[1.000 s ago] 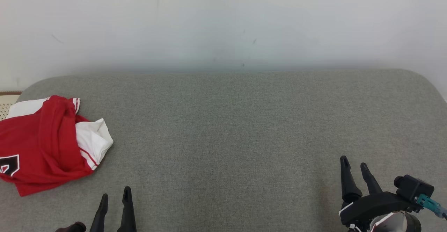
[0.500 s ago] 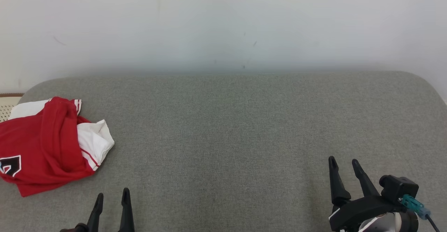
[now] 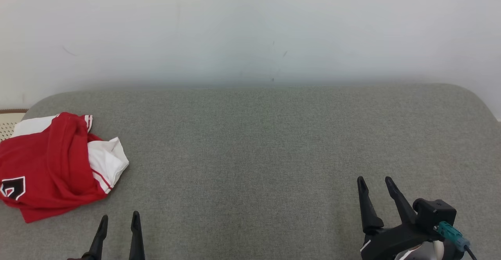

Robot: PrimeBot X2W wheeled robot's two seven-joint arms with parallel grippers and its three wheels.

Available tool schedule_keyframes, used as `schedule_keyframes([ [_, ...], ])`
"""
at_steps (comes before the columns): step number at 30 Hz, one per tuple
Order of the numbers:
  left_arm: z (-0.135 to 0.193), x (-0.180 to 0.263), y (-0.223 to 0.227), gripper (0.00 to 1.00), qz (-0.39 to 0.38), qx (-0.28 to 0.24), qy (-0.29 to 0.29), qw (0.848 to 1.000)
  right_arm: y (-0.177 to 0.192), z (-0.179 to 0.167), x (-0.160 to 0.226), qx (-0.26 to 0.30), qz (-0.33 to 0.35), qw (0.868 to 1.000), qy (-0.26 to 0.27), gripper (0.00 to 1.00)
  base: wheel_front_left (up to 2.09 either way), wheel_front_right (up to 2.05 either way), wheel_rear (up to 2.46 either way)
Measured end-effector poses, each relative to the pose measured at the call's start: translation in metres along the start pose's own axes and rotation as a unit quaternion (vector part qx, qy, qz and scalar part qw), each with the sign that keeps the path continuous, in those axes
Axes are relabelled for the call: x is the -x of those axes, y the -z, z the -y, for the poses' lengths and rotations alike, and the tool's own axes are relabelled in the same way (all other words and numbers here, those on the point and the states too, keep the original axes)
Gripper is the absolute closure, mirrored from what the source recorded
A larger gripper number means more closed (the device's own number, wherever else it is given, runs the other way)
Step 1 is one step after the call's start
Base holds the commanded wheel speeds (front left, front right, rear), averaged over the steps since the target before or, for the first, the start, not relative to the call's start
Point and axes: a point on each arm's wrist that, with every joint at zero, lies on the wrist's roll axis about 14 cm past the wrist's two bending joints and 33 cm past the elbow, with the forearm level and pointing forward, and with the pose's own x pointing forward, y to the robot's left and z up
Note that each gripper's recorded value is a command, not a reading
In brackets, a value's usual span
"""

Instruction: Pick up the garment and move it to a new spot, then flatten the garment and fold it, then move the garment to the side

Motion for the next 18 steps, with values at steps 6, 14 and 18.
schedule_keyframes([
  [6, -0.001, 0.004, -0.004, 0.00, 0.008, -0.024, -0.002, 1.000, -0.004, -0.006, 0.004, 0.017, 0.007, 1.000, -0.007, 0.00, 0.00, 0.00, 0.00],
  [14, -0.003, 0.007, -0.010, 0.00, 0.022, -0.058, -0.001, 0.998, -0.011, -0.020, 0.007, 0.048, 0.022, 0.998, -0.027, 0.00, 0.00, 0.00, 0.00],
  [18, -0.005, 0.009, -0.012, 0.00, 0.026, -0.075, -0.002, 0.997, -0.013, -0.024, 0.008, 0.057, 0.027, 0.997, -0.034, 0.00, 0.00, 0.00, 0.00],
])
